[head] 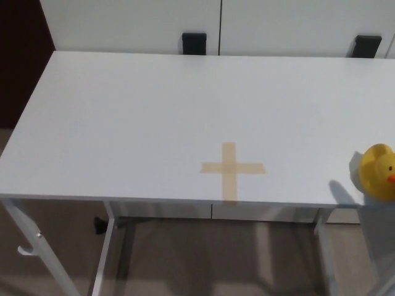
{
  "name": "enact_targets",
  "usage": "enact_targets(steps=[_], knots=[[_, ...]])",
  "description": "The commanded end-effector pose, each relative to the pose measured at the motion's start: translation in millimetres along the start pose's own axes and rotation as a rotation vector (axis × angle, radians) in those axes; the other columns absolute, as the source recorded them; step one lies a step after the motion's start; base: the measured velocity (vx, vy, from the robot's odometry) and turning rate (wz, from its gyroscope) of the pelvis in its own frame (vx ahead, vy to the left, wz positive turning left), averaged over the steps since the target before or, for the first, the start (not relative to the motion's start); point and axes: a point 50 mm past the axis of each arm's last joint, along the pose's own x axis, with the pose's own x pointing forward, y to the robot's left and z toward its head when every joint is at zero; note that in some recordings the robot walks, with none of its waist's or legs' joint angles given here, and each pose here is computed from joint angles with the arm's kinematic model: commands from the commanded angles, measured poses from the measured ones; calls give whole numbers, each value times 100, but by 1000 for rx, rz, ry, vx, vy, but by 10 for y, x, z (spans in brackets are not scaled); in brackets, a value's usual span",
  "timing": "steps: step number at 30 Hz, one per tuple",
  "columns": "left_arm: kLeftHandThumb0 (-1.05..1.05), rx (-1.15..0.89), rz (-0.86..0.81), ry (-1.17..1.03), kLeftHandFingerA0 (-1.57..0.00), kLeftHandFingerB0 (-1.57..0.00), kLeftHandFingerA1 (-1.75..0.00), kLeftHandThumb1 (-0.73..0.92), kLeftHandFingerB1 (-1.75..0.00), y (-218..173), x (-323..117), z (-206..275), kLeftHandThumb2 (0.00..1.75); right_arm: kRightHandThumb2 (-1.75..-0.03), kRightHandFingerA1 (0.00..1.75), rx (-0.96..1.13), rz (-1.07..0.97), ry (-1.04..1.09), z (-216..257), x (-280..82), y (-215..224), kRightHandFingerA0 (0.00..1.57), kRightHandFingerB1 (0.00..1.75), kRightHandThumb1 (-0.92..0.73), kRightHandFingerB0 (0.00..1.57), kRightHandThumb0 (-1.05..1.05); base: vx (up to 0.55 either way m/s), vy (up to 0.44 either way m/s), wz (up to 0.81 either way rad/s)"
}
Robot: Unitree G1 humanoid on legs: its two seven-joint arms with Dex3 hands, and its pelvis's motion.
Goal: The robot uses its right hand to push the yellow duck toy to the center of the white desk.
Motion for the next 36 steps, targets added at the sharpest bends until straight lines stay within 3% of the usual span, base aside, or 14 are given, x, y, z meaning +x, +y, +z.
enact_targets(steps=[1, 14, 17, 18, 20, 22, 36], knots=[[-27, 2, -4, 22, -56, -75, -93, 52, -83, 10, -7, -46, 87, -73, 41, 70, 3, 16, -103, -21, 220, 29, 34, -92, 24, -88, 0, 0, 0], [-28, -25, -22, 35, -54, -73, -87, 56, -76, -27, 0, -61, 80, -74, 42, 250, -75, -19, -53, 8, 653, 31, 36, -92, 25, -84, 0, 0, 0], [-27, -6, -24, 30, -52, -75, -86, 54, -79, -18, -1, -40, 85, -75, 43, 241, -65, -25, -40, 10, 718, 30, 36, -92, 23, -85, 0, 0, 0], [-30, 8, -25, 26, -51, -74, -84, 57, -77, -17, -2, -37, 76, -73, 45, 242, -57, -23, -34, 13, 765, 35, 37, -92, 30, -86, 0, 0, 0], [-30, 22, -26, 22, -51, -74, -84, 57, -77, -19, -2, -36, 76, -73, 45, 243, -48, -20, -27, 16, 817, 35, 37, -92, 30, -86, 0, 0, 0], [-28, 23, -27, 28, -54, -75, -88, 55, -79, -29, 2, -31, 82, -72, 46, 235, -23, -21, -12, 12, 916, 36, 37, -92, 31, -84, 0, 0, 0], [-32, 17, -28, 22, -54, -76, -88, 54, -84, -47, 8, -5, 77, -76, 51, 148, 133, -10, -12, -12, 1215, 29, 39, -92, 24, -82, 0, 0, 0]])
